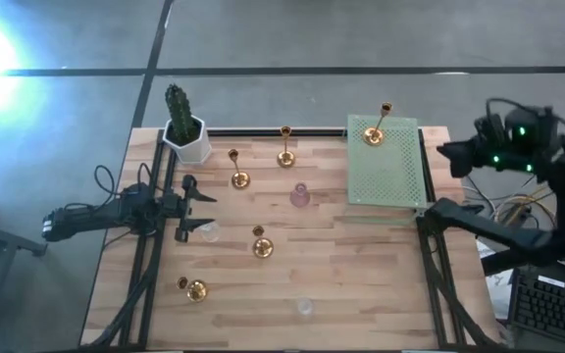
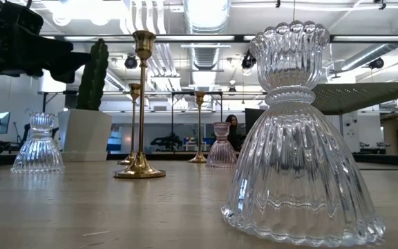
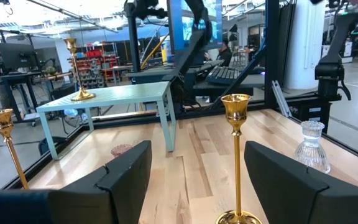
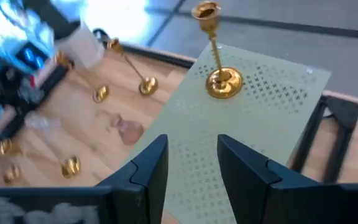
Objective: Pick & Place candle stick holders
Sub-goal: Put the gold candle holder on the shelf
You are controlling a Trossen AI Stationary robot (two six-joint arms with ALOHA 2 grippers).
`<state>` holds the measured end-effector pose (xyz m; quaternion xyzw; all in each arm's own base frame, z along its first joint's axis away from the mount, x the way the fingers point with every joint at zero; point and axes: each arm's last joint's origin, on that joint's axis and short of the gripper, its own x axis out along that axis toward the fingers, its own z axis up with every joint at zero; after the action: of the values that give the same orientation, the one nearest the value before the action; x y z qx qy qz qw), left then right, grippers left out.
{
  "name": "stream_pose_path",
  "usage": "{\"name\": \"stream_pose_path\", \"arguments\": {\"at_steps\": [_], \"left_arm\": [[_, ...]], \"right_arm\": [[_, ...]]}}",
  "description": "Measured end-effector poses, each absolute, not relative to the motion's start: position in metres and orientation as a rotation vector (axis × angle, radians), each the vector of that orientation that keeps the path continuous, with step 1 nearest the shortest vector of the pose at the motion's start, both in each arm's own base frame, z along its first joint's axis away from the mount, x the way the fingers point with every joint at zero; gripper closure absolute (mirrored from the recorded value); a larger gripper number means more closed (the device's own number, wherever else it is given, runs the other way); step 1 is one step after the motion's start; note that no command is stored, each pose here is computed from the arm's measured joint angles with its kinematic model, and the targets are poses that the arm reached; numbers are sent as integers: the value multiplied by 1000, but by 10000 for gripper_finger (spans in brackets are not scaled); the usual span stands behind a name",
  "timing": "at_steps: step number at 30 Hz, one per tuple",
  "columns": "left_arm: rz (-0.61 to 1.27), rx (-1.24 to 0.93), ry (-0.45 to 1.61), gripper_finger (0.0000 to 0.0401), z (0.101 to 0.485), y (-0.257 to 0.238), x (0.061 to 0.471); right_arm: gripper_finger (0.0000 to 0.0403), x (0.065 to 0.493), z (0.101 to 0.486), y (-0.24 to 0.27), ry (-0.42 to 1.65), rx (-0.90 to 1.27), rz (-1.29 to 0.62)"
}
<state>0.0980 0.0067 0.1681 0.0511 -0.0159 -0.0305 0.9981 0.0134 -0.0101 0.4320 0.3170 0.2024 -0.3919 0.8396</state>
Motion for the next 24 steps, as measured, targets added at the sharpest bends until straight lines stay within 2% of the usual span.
{"name": "stream_pose_path", "arguments": {"at_steps": [3,7,12,24], "left_arm": [[-61,102,-32,139,168,7,98],[-61,102,-32,139,168,7,98],[-61,102,-32,139,168,7,98],[-61,102,-31,139,168,7,98]], "right_arm": [[269,11,405,-7,366,654,-816],[269,28,374,-22,292,624,-679],[272,44,333,-42,342,553,-675],[288,54,286,-55,377,474,-689]]}}
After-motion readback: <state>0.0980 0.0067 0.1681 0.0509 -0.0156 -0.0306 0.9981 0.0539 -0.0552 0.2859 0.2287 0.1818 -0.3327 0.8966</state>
